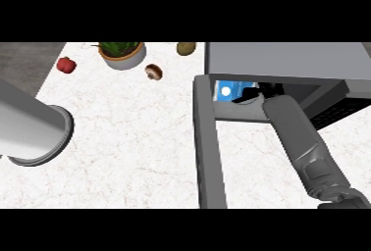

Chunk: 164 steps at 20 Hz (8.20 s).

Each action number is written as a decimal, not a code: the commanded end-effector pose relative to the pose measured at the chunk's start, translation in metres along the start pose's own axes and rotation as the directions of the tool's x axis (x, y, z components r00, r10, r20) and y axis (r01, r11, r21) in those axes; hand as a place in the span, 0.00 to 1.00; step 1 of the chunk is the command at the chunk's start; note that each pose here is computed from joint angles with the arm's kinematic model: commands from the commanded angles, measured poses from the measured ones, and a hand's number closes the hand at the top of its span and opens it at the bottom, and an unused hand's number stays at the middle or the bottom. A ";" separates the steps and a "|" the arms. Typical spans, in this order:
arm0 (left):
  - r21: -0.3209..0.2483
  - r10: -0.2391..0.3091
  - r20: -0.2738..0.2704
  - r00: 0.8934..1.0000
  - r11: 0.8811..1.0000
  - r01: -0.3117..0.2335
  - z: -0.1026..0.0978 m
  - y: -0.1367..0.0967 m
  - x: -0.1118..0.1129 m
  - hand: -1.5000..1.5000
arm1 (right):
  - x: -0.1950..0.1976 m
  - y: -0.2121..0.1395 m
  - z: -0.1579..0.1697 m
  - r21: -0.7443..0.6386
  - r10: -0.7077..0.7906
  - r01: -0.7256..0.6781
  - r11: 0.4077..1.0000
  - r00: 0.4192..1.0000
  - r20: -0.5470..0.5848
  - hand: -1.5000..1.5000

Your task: Pick up the milk, place it into the microwave and close the microwave

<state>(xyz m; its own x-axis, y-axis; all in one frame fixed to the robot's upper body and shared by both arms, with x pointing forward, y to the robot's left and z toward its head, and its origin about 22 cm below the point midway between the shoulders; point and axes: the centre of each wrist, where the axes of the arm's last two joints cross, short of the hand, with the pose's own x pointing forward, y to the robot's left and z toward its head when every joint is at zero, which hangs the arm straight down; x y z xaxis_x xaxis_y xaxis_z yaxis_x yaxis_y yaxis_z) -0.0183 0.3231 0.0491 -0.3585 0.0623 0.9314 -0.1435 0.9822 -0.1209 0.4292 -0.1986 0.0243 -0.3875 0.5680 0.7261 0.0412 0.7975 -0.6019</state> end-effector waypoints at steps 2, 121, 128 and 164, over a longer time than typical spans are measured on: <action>-0.016 0.035 0.006 0.999 0.999 -0.035 -0.015 -0.011 -0.009 0.00 | 0.006 -0.003 -0.012 -0.158 0.049 -0.068 0.985 0.991 -0.122 1.00; -0.472 -0.069 -0.138 0.988 0.882 -0.004 -0.241 -0.350 -0.161 1.00 | 0.039 -0.186 0.218 0.176 -0.524 0.493 0.852 0.808 0.270 0.00; -0.404 -0.057 -0.154 0.986 0.915 -0.010 -0.272 -0.354 -0.157 1.00 | 0.046 -0.204 0.202 0.196 -0.499 0.460 0.866 0.819 0.282 0.00; -0.346 0.097 -0.083 0.992 0.930 -0.120 -0.285 -0.358 -0.159 1.00 | 0.056 -0.278 0.167 0.147 -0.425 0.399 0.905 0.846 0.323 0.00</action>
<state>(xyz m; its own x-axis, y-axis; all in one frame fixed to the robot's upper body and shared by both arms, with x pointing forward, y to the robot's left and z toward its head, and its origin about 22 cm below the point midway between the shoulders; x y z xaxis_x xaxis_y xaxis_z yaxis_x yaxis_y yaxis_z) 0.3269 0.0114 0.0202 -0.2651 0.1777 0.9477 0.2652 0.9584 -0.1055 0.2390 -0.4186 0.1700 -0.6349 0.0715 0.7693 -0.2559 0.9200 -0.2967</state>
